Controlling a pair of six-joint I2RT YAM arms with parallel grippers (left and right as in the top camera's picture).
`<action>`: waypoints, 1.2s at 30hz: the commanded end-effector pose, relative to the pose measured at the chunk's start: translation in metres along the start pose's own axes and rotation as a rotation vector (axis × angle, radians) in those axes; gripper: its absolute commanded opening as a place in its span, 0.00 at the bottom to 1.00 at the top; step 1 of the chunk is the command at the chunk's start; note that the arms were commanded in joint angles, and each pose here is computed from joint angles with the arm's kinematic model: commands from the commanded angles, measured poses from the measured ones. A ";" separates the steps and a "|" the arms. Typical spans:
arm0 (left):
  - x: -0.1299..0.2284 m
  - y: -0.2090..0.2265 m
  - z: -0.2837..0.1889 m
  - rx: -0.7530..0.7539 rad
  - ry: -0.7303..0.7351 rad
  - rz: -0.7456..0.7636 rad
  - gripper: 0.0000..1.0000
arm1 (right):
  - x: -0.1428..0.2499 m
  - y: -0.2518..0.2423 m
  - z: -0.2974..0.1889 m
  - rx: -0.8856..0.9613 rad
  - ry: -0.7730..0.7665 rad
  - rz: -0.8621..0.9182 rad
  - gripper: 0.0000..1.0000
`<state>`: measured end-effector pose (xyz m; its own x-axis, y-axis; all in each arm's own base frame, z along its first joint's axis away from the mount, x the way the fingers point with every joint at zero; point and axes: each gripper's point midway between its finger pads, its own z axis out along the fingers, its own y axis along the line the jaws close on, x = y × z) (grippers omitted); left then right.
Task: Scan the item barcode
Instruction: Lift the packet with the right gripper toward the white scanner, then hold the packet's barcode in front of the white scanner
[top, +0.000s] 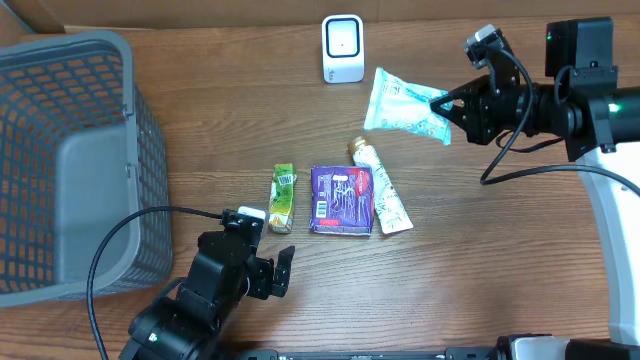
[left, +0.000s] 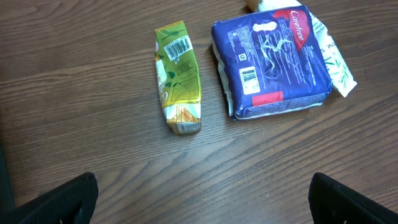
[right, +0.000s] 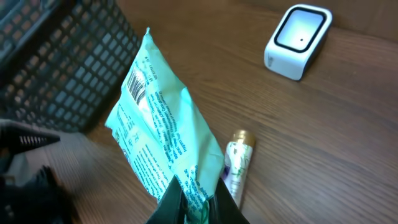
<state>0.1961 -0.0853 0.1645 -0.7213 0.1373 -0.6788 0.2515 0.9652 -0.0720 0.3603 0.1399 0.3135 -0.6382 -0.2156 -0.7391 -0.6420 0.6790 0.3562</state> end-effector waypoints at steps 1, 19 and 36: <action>0.000 0.001 0.000 -0.007 -0.004 0.021 0.99 | -0.022 -0.001 -0.012 0.065 -0.077 0.178 0.04; 0.000 0.001 0.000 -0.007 -0.004 0.021 1.00 | -0.130 -0.039 -0.027 0.863 -0.458 0.066 0.03; 0.000 0.001 0.000 -0.007 -0.003 0.021 1.00 | -0.141 -0.108 0.119 1.330 -0.044 -0.632 0.04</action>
<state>0.1962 -0.0853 0.1644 -0.7210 0.1376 -0.6791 0.2518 0.9651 -0.0718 0.5723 0.1852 0.3054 -0.3410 -0.5612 -0.7541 0.0831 0.7811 -0.6189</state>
